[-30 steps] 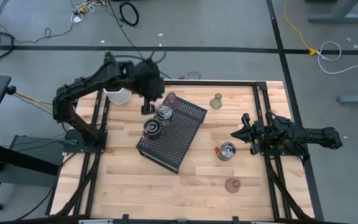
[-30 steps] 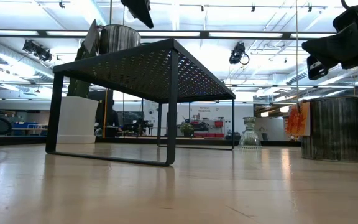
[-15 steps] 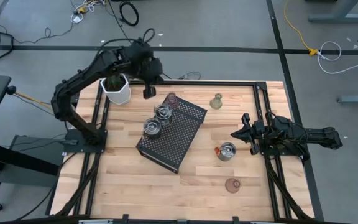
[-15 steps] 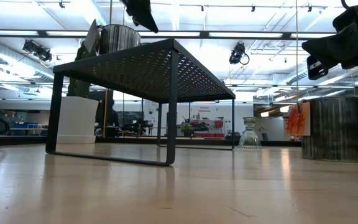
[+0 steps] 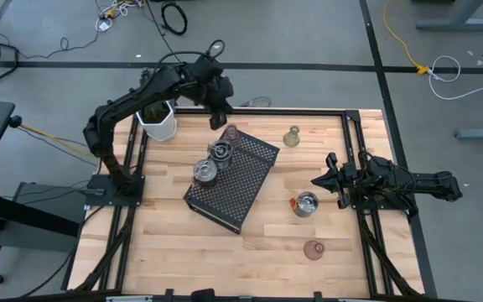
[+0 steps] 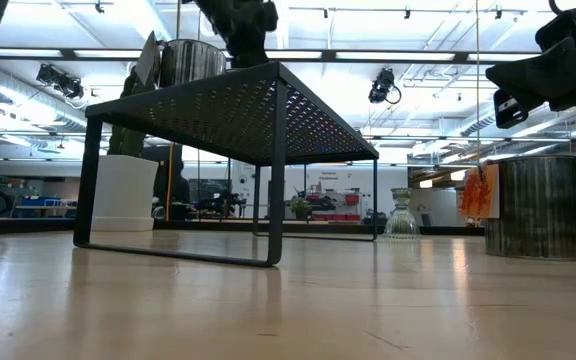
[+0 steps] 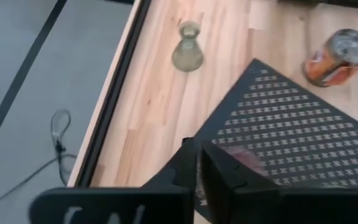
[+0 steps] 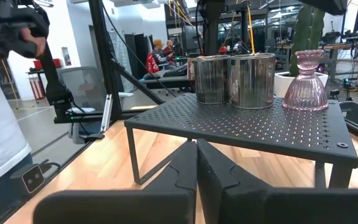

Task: Pick & Place candle stick holders
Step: Adjust the purple candle holder on the shelf

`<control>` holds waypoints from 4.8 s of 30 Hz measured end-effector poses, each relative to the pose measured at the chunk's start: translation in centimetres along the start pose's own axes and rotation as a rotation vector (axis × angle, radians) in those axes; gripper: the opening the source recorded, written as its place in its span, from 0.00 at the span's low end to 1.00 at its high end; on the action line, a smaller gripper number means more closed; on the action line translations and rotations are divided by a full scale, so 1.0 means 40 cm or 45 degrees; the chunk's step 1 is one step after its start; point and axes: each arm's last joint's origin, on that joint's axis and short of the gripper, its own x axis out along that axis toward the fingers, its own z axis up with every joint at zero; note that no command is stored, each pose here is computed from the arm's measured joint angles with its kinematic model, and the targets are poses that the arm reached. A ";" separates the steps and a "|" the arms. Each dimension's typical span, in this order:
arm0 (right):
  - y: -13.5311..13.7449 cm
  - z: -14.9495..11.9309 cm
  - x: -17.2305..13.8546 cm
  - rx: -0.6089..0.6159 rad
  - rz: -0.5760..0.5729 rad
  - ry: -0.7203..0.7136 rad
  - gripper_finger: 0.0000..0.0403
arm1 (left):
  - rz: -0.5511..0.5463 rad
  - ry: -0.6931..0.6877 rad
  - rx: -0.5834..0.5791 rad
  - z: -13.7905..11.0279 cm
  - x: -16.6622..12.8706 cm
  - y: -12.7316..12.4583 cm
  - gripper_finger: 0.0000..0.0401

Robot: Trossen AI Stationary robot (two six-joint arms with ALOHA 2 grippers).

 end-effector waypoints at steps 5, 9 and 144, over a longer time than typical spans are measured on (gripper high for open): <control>0.000 0.000 0.000 0.000 0.001 0.000 0.03 | 0.050 0.028 -0.029 -0.002 0.015 0.006 0.19; 0.000 0.000 0.000 0.000 0.001 0.000 0.03 | 0.090 0.034 -0.028 -0.001 0.014 0.008 0.31; 0.000 0.000 0.000 0.000 0.001 0.000 0.03 | 0.014 -0.014 -0.249 0.093 -0.011 -0.116 0.45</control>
